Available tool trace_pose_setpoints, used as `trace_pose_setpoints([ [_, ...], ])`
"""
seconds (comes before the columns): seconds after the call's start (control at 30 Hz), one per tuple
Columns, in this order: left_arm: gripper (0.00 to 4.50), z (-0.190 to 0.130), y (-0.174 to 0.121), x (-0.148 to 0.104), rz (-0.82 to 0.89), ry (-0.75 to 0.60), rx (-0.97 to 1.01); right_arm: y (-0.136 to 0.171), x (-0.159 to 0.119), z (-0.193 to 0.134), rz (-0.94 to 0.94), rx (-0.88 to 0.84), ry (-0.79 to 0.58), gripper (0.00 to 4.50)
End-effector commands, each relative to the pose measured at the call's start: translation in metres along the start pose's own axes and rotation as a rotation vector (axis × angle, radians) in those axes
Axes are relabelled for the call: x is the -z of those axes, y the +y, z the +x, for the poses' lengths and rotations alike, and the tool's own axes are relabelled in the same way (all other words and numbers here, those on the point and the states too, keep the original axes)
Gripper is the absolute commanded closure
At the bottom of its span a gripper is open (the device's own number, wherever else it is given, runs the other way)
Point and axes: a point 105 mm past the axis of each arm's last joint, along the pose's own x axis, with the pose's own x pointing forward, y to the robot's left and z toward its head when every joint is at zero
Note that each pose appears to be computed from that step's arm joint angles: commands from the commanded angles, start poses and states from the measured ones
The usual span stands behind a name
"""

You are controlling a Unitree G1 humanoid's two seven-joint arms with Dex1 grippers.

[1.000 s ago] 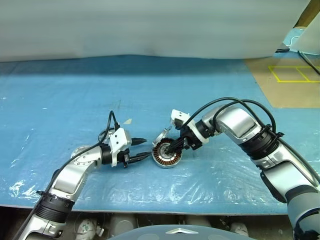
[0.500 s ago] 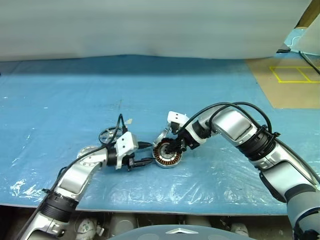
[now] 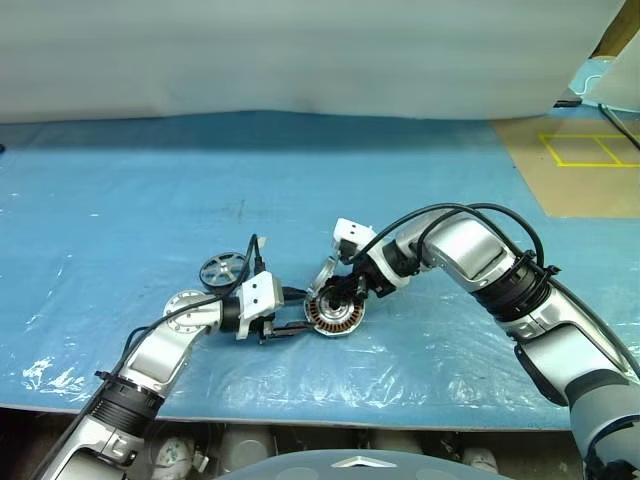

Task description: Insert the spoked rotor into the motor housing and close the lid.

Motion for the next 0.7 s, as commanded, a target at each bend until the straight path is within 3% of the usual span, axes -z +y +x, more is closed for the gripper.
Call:
trace_pose_setpoints([
  [0.03, 1.95, 0.002, 0.002, 0.027, -0.009, 0.105, -0.062, 0.002, -0.015, -0.005, -0.009, 0.003, -0.085, 4.42],
  [0.4, 1.95, -0.001, 0.021, 0.005, -0.044, 0.020, -0.140, 0.001, -0.009, -0.007, -0.018, 0.007, -0.072, 4.42],
  [0.53, 1.95, 0.002, 0.031, -0.015, -0.059, -0.056, -0.184, -0.001, -0.003, -0.007, -0.008, 0.019, -0.068, 4.42],
  [0.7, 1.95, 0.002, 0.063, -0.045, -0.104, -0.154, -0.323, -0.005, 0.002, -0.008, 0.019, 0.041, -0.076, 4.42],
])
